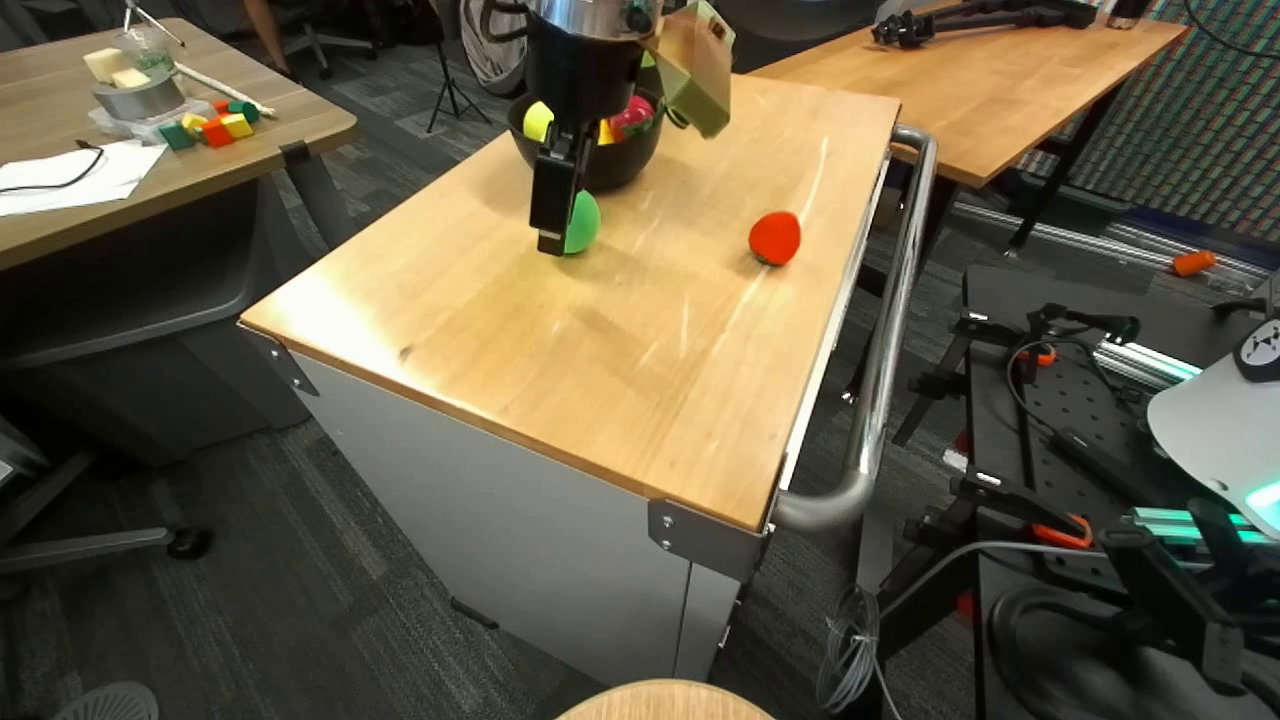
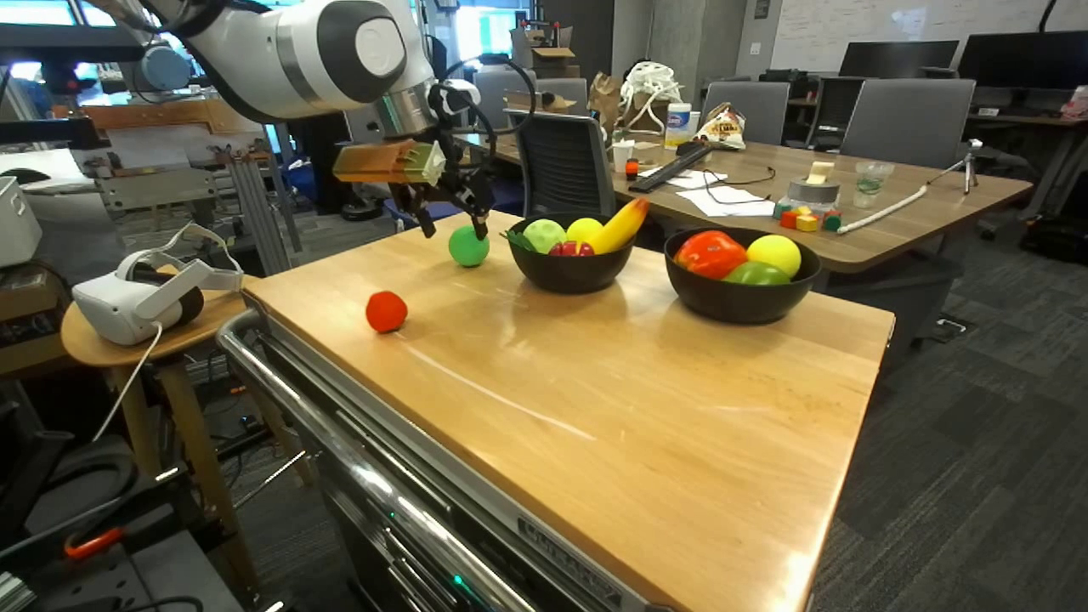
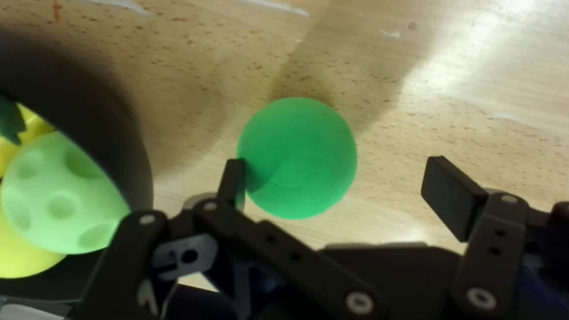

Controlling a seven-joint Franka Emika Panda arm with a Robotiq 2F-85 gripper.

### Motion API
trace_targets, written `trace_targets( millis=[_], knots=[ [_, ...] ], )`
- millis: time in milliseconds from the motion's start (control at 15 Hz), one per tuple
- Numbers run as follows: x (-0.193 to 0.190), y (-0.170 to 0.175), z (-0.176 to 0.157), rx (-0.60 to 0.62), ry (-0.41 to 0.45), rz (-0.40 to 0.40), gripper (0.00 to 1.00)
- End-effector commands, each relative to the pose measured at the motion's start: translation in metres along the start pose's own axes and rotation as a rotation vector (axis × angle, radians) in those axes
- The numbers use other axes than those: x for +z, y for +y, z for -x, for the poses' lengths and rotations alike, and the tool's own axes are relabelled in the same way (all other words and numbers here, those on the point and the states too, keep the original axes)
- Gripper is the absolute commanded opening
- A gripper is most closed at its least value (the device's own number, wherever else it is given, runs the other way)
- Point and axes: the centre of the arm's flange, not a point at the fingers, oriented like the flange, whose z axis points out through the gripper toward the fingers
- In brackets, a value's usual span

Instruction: Divide the fruits between the black bowls

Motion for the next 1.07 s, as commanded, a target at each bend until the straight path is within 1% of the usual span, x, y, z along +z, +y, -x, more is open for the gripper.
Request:
trace_targets(
  millis=[0,400,467,533,667,733,867,1000],
  knots=[
    [0.001,-0.007,-0.013,-0.016,-0.019,0.047,1.00],
    [0.022,-0.003,-0.011,-0.039,-0.069,0.117,1.00],
    [0.025,-0.001,-0.011,-0.040,-0.072,0.122,0.75],
    [0.025,0.000,-0.011,-0.048,-0.073,0.129,0.75],
    [0.023,0.002,-0.013,-0.051,-0.062,0.135,0.58],
    [0.021,0.005,-0.014,-0.047,-0.052,0.136,0.49],
    [0.017,0.010,-0.020,-0.036,-0.038,0.131,0.35],
    [0.001,0.017,-0.031,-0.052,-0.010,0.138,0.31]
  ],
)
